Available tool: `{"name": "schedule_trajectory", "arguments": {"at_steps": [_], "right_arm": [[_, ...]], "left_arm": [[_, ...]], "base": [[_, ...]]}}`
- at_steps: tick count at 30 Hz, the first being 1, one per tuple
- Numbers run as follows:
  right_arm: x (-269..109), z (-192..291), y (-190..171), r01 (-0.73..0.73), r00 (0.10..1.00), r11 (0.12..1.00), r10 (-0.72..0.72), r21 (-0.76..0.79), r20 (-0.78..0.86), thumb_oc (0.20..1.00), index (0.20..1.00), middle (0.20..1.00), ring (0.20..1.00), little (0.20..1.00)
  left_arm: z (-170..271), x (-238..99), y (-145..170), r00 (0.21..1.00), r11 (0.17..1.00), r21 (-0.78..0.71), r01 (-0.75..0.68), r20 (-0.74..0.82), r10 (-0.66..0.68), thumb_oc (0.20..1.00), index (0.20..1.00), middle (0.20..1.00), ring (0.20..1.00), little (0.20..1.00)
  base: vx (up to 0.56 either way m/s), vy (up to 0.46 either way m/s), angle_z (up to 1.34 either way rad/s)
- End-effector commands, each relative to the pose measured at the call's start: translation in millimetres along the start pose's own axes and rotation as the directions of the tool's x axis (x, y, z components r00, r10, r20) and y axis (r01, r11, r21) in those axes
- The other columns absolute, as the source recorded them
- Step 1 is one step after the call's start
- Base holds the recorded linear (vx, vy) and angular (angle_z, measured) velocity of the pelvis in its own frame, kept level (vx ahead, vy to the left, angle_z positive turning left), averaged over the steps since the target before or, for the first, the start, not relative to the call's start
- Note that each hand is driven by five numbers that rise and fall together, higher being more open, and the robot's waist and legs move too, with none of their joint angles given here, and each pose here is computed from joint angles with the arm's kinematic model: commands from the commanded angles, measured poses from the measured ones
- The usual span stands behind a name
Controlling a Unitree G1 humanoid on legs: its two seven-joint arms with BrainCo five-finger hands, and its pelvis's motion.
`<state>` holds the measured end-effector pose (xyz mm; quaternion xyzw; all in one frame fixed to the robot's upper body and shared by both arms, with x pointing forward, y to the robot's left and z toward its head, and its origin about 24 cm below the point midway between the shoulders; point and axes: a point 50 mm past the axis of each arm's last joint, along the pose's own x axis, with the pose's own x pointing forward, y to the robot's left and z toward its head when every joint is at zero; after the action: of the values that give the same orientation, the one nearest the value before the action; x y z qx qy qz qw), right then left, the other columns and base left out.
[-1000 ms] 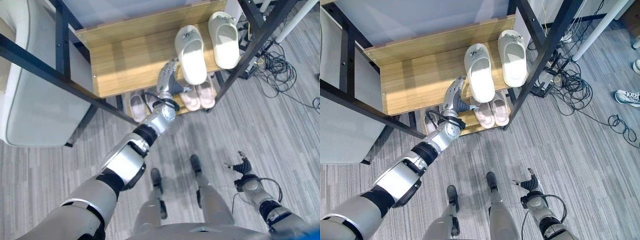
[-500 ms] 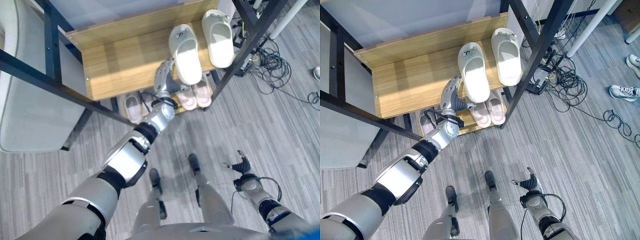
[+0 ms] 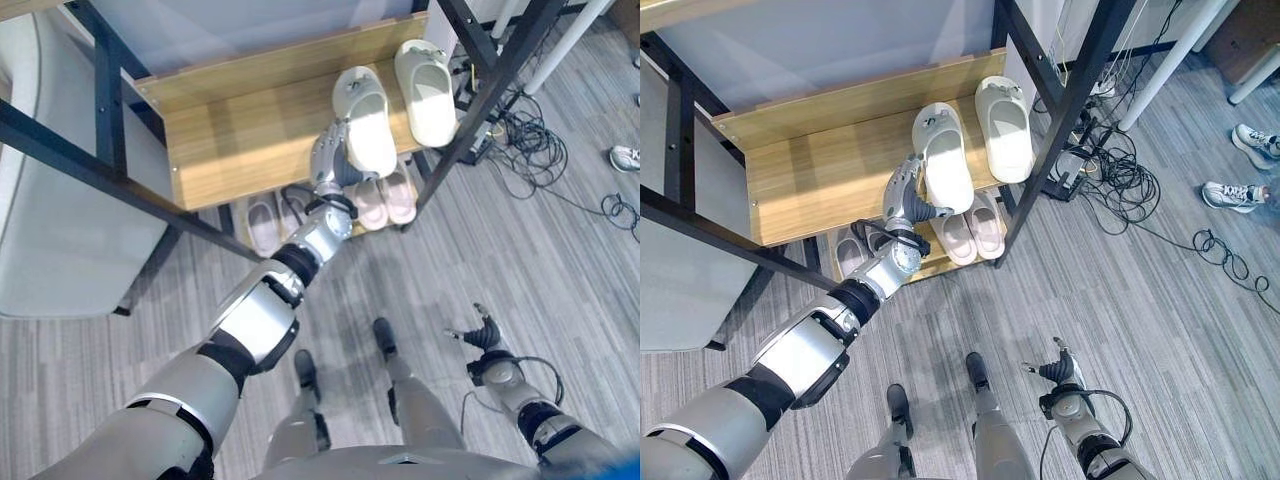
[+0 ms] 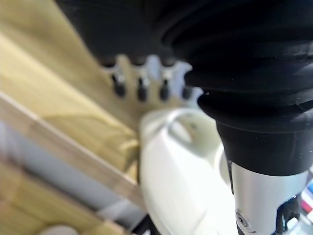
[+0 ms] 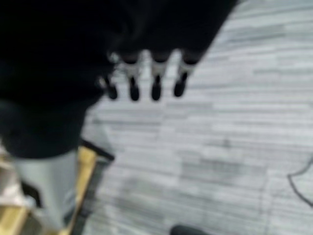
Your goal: Arrange the slippers neatly on the shoe rack.
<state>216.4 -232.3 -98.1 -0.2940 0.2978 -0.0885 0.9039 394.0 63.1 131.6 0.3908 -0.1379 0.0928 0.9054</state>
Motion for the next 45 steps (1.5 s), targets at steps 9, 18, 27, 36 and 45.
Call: {"name": "schedule_trajectory", "arguments": {"at_steps": [9, 18, 27, 36, 45], "right_arm": [[9, 0, -32, 0.096, 0.995, 0.993, -0.095, -0.063, 0.025, 1.0, 1.0, 1.0, 1.0, 1.0], [19, 19, -50, 0.174, 0.982, 0.98, -0.166, -0.099, 0.086, 1.0, 1.0, 1.0, 1.0, 1.0], [22, 25, -54, 0.193, 0.978, 0.976, -0.183, -0.105, 0.096, 1.0, 1.0, 1.0, 1.0, 1.0], [22, 23, -56, 0.19, 0.98, 0.977, -0.183, -0.096, 0.085, 1.0, 1.0, 1.0, 1.0, 1.0], [22, 21, -56, 0.19, 0.98, 0.977, -0.183, -0.092, 0.076, 1.0, 1.0, 1.0, 1.0, 1.0]], "left_arm": [[27, 27, 26, 0.992, 0.993, 0.027, -0.119, 0.04, 0.118, 1.0, 1.0, 1.0, 1.0, 1.0], [29, 28, 32, 0.984, 0.984, 0.055, -0.172, 0.064, 0.168, 1.0, 1.0, 1.0, 1.0, 1.0], [40, 27, 28, 0.981, 0.984, 0.012, -0.179, 0.075, 0.177, 1.0, 1.0, 1.0, 1.0, 1.0], [53, 28, 26, 0.981, 0.987, -0.004, -0.163, 0.108, 0.163, 1.0, 1.0, 1.0, 1.0, 1.0], [60, 29, 25, 0.98, 0.988, -0.017, -0.155, 0.12, 0.156, 1.0, 1.0, 1.0, 1.0, 1.0]], "base": [[0.0, -0.003, -0.01], [0.0, -0.004, 0.0], [0.0, 0.0, 0.0], [0.0, -0.009, -0.02], [0.0, -0.004, 0.0]]}}
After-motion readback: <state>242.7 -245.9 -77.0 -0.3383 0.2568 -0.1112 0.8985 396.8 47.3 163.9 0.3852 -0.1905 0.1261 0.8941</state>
